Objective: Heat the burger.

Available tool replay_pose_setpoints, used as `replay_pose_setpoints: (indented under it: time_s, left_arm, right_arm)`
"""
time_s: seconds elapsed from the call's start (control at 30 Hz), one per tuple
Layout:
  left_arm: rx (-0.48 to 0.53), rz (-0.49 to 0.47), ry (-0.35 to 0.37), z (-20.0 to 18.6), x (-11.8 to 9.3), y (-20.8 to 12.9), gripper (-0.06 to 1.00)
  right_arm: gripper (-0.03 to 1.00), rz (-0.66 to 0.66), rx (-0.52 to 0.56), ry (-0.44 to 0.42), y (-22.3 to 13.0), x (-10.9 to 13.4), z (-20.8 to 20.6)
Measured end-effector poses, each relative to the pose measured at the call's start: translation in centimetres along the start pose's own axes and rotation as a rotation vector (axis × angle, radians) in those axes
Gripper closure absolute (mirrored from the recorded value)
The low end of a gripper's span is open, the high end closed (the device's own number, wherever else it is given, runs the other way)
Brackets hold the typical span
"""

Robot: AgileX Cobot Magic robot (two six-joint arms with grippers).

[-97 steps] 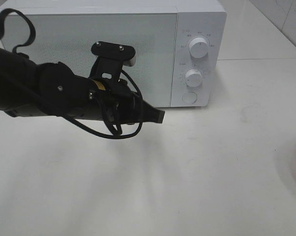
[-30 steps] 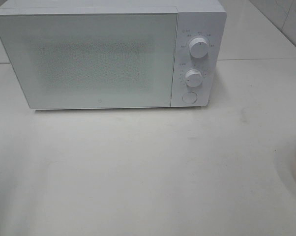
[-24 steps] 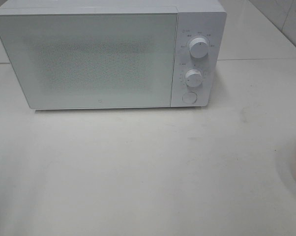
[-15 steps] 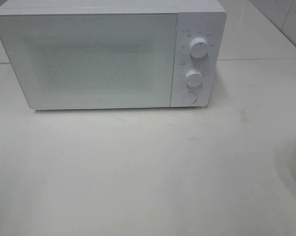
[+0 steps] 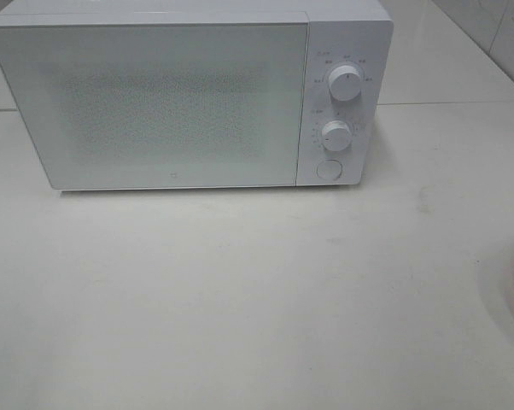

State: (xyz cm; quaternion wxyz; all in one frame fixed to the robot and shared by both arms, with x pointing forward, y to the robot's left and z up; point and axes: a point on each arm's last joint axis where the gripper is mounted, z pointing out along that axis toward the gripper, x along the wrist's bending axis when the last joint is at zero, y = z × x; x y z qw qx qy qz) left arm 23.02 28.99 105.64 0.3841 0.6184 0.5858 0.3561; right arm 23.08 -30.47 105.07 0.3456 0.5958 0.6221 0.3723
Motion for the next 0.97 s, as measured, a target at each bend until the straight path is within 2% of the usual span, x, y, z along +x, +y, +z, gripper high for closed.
replay_pose_setpoints:
  time_s: [0.97]
  left_arm:
    - [-0.001,0.000,-0.001,-0.01,-0.01,-0.01,-0.05]
  right_arm:
    - [0.22,0.000,0.000,0.000,0.00,0.00,0.00]
